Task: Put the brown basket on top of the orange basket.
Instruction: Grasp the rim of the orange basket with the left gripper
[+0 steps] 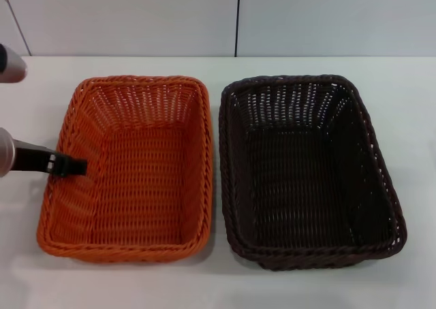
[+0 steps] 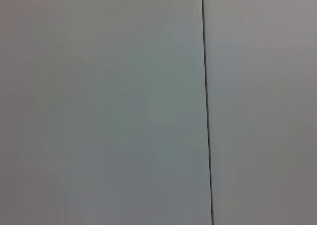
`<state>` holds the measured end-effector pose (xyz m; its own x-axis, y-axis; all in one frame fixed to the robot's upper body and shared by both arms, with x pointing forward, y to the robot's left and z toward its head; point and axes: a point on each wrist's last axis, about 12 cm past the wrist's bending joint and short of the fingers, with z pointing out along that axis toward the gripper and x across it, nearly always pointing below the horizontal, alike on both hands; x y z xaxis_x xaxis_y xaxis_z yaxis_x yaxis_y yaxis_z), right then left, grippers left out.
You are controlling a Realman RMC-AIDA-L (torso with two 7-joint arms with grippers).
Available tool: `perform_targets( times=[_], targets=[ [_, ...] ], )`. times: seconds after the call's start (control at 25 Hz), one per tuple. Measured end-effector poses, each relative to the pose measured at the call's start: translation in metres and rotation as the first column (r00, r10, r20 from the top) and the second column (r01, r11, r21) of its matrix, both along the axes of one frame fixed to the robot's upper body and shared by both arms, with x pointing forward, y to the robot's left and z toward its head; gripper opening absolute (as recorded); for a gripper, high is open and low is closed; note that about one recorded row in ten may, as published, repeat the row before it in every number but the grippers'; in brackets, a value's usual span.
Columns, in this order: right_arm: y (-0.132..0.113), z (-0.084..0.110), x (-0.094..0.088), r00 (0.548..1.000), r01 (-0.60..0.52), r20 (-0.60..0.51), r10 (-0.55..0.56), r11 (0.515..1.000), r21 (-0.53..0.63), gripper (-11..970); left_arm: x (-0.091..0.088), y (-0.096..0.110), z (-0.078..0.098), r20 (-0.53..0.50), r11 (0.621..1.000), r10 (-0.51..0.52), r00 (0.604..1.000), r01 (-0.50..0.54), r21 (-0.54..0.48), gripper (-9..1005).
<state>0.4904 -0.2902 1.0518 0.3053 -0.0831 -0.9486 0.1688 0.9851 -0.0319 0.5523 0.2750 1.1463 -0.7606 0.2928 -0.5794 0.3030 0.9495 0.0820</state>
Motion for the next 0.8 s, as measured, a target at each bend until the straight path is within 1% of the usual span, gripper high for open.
perform_targets(
  times=[0.16, 0.52, 0.76, 0.8],
  targets=[
    [0.0007, -0.0002, -0.0008, 1.0, -0.001, 0.001, 0.001, 1.0, 0.001, 779, 0.0057, -0.0025, -0.0051, -0.019, 1.0, -0.005, 1.0, 0.005, 0.006, 745],
    [0.0004, -0.0004, -0.0022, 1.0, 0.0, 0.004, 0.0, 1.0, 0.0, 778, 0.0118, -0.0051, -0.0036, -0.016, 1.0, -0.021, 1.0, 0.021, 0.015, 737],
    [0.0003, -0.0011, -0.0035, 1.0, 0.001, 0.001, -0.001, 1.0, 0.0, 778, 0.0115, -0.0072, -0.0031, -0.018, 0.999, -0.039, 0.999, 0.04, 0.031, 556],
    [0.0003, -0.0013, -0.0038, 1.0, 0.002, 0.001, -0.002, 1.0, 0.0, 778, 0.0114, -0.0074, -0.003, -0.019, 0.999, -0.04, 0.999, 0.041, 0.032, 484]
  ],
)
